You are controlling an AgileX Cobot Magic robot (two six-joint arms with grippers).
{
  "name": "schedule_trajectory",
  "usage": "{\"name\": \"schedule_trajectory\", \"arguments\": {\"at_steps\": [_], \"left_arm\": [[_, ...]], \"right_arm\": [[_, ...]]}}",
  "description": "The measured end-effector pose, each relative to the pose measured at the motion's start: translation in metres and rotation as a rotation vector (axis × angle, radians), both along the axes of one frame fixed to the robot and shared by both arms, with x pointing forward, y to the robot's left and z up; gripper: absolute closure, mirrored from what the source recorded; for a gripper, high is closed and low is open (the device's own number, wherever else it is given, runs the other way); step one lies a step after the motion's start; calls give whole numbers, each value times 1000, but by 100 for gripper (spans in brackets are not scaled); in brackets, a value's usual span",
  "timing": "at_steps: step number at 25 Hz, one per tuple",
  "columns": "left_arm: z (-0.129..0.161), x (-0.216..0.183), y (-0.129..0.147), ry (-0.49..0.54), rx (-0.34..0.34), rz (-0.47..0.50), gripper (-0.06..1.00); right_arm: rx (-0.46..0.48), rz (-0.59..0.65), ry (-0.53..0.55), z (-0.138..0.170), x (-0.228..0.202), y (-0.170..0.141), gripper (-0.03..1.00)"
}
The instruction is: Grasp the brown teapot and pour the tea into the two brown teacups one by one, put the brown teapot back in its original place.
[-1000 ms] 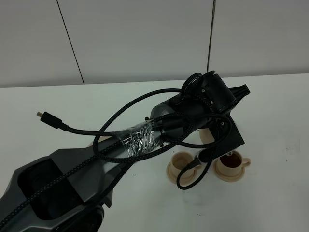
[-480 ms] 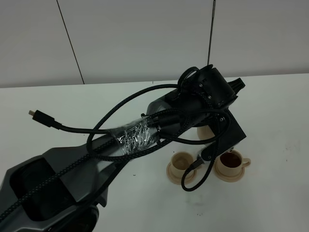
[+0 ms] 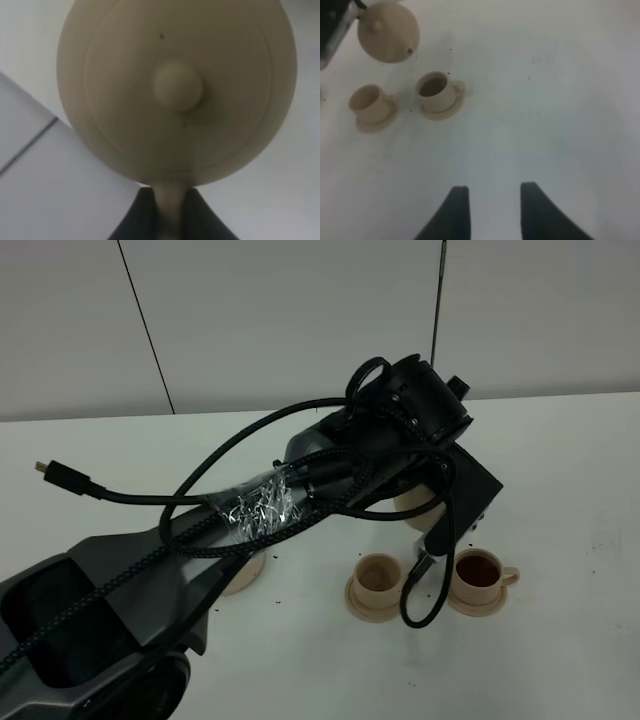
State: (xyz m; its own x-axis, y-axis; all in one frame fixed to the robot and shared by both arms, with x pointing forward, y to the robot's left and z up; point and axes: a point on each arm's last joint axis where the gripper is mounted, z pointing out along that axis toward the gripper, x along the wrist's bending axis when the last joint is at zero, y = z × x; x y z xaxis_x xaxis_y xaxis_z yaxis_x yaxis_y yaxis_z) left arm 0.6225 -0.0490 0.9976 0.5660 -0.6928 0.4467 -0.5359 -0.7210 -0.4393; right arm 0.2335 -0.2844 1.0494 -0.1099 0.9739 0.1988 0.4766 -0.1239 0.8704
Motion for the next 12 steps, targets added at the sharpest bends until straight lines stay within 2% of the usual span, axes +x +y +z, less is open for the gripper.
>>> {"name": "schedule_trajectory", "arguments": {"at_steps": [6,12], "left_arm": [[0,4,5,6,-118,164,78],[-1,2,5,28,-203,277,78]], "right_arm": [[0,0,0,0,0,0,72],[0,0,0,0,0,0,72]]}}
